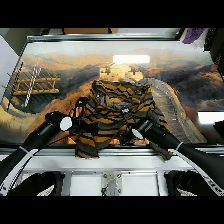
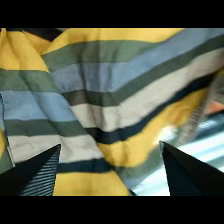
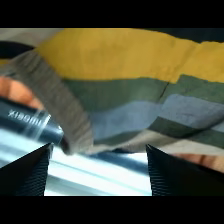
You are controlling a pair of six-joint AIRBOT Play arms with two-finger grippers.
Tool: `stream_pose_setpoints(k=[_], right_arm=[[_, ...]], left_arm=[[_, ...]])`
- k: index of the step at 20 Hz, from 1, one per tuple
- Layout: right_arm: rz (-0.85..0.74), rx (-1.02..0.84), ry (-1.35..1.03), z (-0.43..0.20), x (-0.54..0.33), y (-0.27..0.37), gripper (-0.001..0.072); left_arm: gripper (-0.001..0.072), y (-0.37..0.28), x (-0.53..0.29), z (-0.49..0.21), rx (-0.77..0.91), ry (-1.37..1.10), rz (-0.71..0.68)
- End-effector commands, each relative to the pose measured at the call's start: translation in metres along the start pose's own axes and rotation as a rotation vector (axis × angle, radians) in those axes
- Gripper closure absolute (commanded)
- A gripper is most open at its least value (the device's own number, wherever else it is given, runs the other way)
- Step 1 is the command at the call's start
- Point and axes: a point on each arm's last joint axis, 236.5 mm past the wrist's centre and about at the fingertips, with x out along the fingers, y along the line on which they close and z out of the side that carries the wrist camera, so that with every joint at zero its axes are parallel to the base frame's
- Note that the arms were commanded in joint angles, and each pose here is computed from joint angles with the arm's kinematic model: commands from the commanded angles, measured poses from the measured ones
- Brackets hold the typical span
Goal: Fold the clothes and pants, and hang the long-sleeved shirts on hangers.
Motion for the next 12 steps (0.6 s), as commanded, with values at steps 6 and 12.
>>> stream_pose_setpoints(k=[6,12], right_arm=[[-0.100,0.010,-0.033,0.014,-0.007,-0.031,0.0694],[-0.091,0.097,-0.164,0.043,-0.102,-0.091,0.0695]], left_arm=[[0.0158,0.042,0.044,0.004,-0.090,0.144,0.138],[0.0694,0.089,-0.005,0.087,-0.131,-0.011,0.187]])
